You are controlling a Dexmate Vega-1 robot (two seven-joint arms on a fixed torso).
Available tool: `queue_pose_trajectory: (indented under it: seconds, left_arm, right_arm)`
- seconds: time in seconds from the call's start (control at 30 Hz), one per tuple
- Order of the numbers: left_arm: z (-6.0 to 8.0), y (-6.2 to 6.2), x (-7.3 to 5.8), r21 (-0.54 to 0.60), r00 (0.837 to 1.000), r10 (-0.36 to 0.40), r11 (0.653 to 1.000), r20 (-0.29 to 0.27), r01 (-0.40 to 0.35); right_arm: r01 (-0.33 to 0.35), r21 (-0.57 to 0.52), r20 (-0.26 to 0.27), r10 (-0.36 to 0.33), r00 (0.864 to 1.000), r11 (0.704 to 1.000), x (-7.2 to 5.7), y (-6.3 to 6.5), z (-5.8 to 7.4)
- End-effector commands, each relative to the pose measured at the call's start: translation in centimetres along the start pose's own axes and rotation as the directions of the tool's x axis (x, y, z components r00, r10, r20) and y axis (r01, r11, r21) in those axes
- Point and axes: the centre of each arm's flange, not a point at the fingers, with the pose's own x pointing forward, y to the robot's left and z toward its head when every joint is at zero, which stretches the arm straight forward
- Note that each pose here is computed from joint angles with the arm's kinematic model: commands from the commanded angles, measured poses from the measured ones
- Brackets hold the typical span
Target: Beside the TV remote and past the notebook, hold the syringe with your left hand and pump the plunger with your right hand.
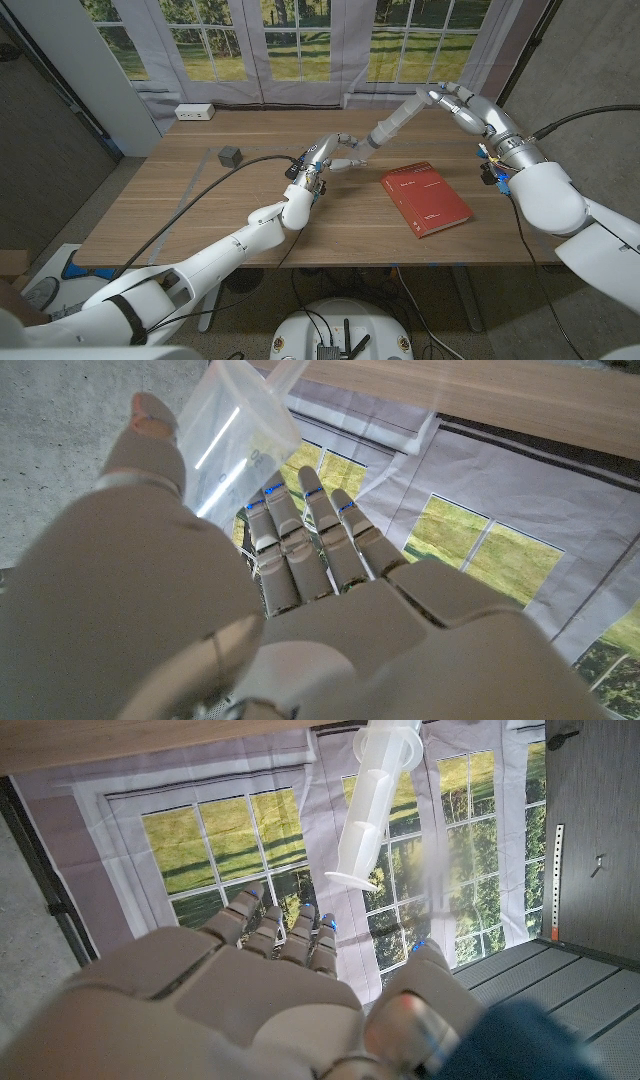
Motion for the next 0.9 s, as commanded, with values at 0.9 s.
queue_pose_trajectory:
  seconds: [0.9]
  left_arm:
    - [-0.3,-0.2,0.6,0.007,1.0,-0.016,1.0,0.016,0.016]
  right_arm:
    - [-0.071,-0.127,0.028,0.075,0.997,0.989,1.0,1.6,1.6]
